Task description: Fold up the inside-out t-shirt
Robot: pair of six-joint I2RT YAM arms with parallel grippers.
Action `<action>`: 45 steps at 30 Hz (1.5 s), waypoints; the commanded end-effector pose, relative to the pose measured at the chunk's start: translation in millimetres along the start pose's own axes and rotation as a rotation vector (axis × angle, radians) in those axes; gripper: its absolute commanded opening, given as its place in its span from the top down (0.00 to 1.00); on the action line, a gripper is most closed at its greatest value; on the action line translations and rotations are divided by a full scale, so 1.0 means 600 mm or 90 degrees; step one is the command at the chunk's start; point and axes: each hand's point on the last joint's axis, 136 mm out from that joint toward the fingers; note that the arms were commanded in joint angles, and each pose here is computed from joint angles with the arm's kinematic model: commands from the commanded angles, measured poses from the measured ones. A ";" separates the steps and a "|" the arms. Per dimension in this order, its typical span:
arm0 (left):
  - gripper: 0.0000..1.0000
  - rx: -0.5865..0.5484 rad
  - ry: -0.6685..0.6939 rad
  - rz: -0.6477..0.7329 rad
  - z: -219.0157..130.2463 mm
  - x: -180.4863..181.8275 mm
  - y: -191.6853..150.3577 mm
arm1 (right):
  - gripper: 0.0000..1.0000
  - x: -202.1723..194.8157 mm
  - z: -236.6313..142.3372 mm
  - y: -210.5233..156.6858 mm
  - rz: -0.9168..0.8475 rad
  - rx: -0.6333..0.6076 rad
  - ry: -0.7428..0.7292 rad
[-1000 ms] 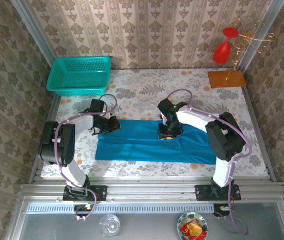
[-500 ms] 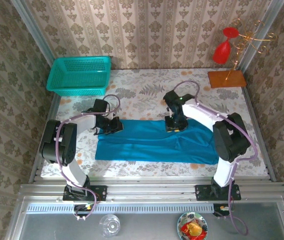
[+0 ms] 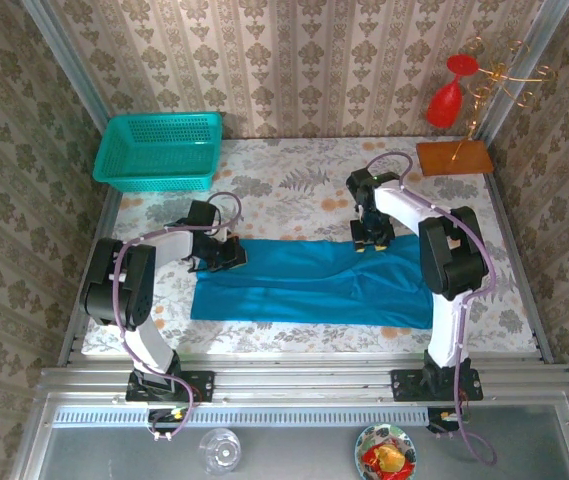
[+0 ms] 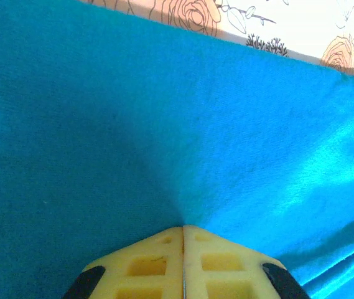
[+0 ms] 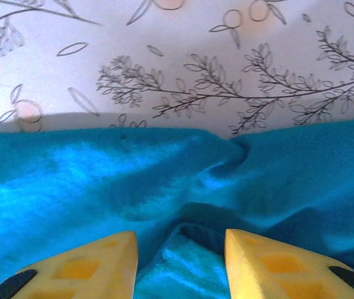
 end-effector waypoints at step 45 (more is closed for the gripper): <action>0.90 0.065 -0.059 0.099 0.059 -0.140 -0.065 | 0.70 -0.015 -0.019 -0.040 -0.001 0.034 0.140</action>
Point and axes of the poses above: each hand's point on the last joint's axis, 136 mm out from that joint toward the fingers, its own z axis out along the fingers, its own x axis along the line the jaws close on, y = z × x, and after that the axes turned 9 degrees about -z, right-handed
